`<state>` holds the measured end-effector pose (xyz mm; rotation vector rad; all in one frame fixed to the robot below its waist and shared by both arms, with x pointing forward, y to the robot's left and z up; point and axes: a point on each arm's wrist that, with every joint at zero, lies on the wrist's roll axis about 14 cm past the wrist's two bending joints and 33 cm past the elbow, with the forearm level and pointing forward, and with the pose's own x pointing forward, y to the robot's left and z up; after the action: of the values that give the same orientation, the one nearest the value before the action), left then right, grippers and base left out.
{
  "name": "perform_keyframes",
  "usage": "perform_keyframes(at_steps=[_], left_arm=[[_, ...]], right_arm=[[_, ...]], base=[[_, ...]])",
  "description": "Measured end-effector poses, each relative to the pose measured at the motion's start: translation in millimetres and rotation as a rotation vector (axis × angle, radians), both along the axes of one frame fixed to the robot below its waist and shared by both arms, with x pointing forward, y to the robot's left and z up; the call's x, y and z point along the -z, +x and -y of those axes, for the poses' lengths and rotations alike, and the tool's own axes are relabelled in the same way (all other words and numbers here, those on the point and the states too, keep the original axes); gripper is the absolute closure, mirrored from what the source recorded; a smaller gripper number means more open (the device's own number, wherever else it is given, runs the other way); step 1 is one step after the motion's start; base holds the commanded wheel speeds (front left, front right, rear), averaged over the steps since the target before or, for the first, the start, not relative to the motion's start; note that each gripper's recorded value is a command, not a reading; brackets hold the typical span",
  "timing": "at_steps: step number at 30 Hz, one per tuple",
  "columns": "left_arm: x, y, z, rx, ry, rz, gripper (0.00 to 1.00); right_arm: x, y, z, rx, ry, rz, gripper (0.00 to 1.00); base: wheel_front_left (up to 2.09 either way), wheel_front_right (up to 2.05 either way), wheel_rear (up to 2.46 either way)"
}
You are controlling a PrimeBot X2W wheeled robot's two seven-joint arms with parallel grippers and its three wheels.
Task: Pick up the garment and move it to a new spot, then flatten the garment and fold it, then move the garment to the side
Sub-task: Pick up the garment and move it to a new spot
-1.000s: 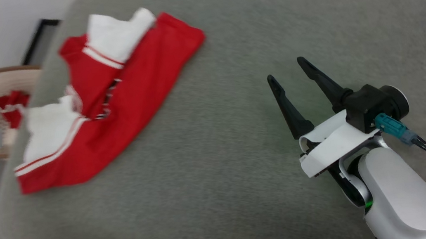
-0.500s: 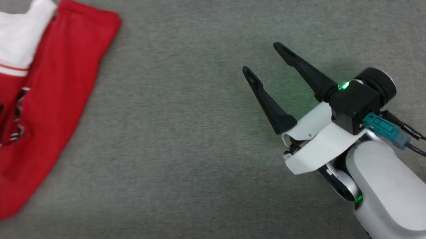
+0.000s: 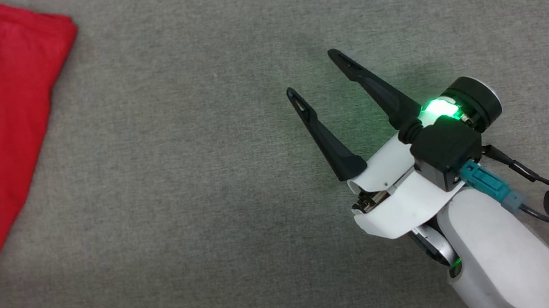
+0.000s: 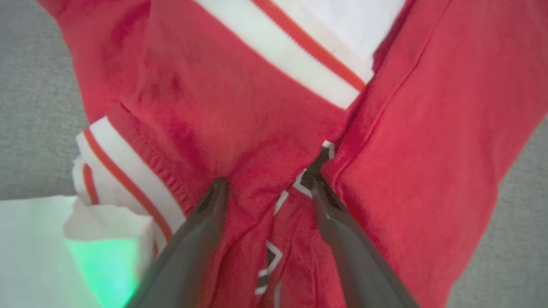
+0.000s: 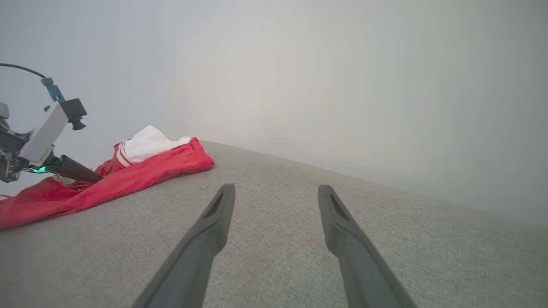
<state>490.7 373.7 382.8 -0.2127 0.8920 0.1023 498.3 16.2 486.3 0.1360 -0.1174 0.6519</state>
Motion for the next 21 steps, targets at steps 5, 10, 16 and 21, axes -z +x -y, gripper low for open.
perform_keyframes(at_steps=[5,10,16,21], left_arm=[[1.0,2.8,-0.5,-0.007,0.008,0.021,1.0],[-16.5,8.5,-1.0,0.023,0.074,0.142,1.0],[-83.6,21.1,-18.6,0.031,0.196,0.409,1.0],[-149.0,29.3,-6.2,0.09,0.224,0.621,1.0]], right_arm=[[-12.3,-2.4,0.5,-0.002,0.003,0.03,0.0],[-19.1,-9.0,-1.4,-0.007,0.008,0.03,0.0],[-36.3,-18.5,-1.8,-0.006,0.035,0.042,0.0],[-54.3,-23.6,9.9,0.036,0.046,0.073,0.0]], base=[[0.0,0.0,0.0],[0.0,0.0,0.0],[0.0,0.0,0.0],[0.0,0.0,0.0]])
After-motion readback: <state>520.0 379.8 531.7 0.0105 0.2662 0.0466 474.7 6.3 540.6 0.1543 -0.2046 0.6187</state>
